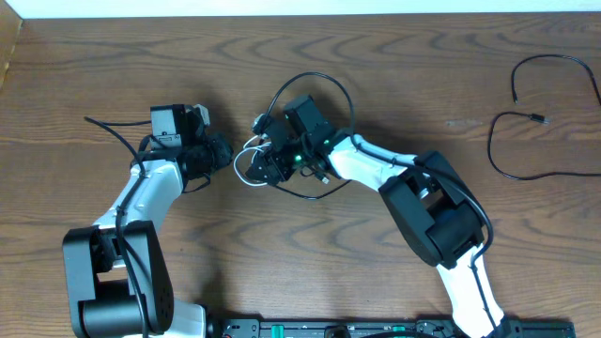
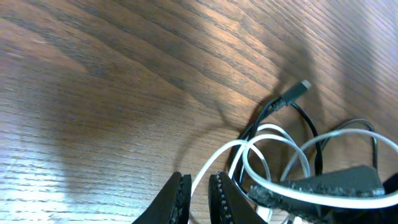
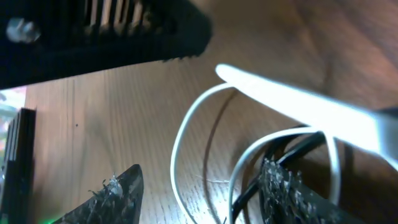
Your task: Untangle cables
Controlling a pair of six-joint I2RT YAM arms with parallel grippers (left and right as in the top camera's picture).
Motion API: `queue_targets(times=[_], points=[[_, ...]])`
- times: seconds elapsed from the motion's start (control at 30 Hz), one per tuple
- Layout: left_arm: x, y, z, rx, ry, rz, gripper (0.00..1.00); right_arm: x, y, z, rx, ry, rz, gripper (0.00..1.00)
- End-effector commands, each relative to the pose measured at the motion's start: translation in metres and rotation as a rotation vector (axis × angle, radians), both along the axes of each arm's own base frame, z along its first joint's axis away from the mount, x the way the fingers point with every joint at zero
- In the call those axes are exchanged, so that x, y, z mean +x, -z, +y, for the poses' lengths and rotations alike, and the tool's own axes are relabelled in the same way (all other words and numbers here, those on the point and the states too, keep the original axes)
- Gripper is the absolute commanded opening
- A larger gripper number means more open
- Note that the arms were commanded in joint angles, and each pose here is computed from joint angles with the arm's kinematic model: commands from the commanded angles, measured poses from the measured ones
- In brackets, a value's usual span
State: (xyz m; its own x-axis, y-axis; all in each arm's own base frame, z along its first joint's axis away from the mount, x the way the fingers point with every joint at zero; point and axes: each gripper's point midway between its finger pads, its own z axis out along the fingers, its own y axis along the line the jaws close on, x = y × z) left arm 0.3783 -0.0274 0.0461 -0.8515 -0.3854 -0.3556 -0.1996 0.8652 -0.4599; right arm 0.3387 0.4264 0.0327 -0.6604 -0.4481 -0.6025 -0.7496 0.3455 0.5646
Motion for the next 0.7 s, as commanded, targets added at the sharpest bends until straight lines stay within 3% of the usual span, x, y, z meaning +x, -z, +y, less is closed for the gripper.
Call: queue_targets(times=[0.0,0.27,0.43,0.63,0.67], points=[[0.002,-0.002,0.005,0.027,-0.017,-0.010,0.16,-0.008,-0.016,0.011,0.025,-0.056,-0.066,0.57],[-0.003,0.008,0.035,0.149,-0.163,0.052,0.17,-0.018,-0.012,0.019,0.005,-0.087,-0.106,0.62],[-0.004,0.009,0.036,0.141,-0.178,0.058,0.17,-0.025,-0.018,0.028,0.021,-0.176,-0.217,0.59],[-0.004,0.009,0.036,0.141,-0.178,0.058,0.17,-0.020,-0.049,0.039,-0.010,-0.181,-0.219,0.65],[-0.004,0.009,0.036,0.141,-0.178,0.058,0.22,-0.018,-0.049,0.039,-0.028,-0.181,-0.240,0.67]])
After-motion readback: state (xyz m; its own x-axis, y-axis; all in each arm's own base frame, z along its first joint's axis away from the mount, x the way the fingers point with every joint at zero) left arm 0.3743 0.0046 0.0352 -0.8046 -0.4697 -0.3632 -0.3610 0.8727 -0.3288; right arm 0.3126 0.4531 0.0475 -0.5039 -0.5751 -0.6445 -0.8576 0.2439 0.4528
